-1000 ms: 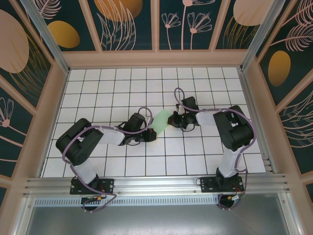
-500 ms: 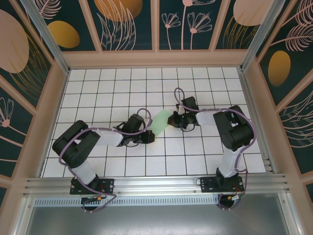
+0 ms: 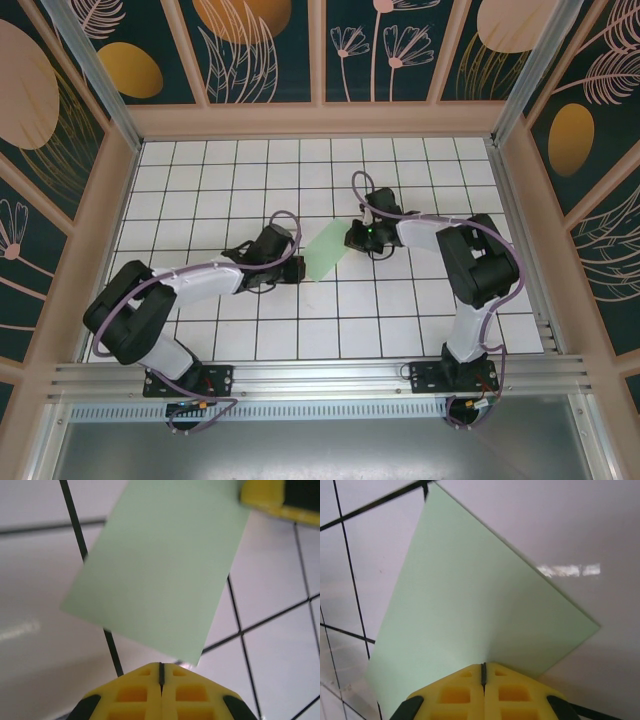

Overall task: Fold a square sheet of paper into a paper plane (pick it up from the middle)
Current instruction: Fold the square sheet of paper in half at the center of the table, then rotate the paper at the center of the table, then fold the triangle a second time at the center of the table.

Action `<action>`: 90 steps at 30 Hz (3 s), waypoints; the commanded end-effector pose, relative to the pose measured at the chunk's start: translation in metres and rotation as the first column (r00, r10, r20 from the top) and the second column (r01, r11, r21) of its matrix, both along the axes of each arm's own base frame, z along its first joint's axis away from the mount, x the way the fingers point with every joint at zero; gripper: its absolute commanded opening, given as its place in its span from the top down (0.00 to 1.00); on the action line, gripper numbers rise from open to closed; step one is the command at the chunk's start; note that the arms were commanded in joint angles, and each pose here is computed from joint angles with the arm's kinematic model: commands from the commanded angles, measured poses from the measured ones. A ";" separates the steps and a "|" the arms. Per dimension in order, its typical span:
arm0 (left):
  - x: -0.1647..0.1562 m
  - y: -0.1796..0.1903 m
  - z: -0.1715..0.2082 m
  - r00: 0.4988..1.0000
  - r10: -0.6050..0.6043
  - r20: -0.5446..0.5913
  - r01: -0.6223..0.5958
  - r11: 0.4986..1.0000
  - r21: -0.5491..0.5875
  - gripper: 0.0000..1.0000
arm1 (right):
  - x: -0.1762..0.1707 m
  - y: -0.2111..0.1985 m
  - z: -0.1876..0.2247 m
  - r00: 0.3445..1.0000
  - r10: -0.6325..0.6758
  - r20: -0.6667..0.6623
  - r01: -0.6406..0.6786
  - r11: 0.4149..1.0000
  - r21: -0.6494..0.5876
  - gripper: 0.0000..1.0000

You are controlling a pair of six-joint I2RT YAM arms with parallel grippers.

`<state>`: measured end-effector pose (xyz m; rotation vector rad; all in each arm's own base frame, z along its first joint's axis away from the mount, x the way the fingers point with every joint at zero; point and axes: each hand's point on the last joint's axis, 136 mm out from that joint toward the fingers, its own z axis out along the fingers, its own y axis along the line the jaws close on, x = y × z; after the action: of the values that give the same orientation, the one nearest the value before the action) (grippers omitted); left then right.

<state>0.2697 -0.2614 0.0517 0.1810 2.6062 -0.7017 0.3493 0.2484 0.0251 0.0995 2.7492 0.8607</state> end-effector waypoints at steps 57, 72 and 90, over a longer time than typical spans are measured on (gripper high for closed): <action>0.019 0.012 0.014 0.961 0.153 -0.228 -0.224 0.918 -0.327 0.19 | 0.008 0.026 -0.010 0.998 -0.049 0.046 0.057 0.983 -0.177 0.58; -0.016 -0.011 0.002 0.932 0.112 -0.344 -0.232 0.916 -0.328 0.19 | -0.014 -0.010 -0.056 0.986 -0.128 -0.111 0.113 0.985 -0.132 0.60; -0.012 -0.027 -0.005 0.929 0.085 -0.361 -0.211 0.922 -0.324 0.29 | -0.018 -0.017 -0.066 0.982 -0.134 -0.133 0.119 0.986 -0.116 0.61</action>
<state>0.2536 -0.2777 0.0374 -0.3113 2.7350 -1.1724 0.3601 0.2681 0.0223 0.2128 2.7014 0.9284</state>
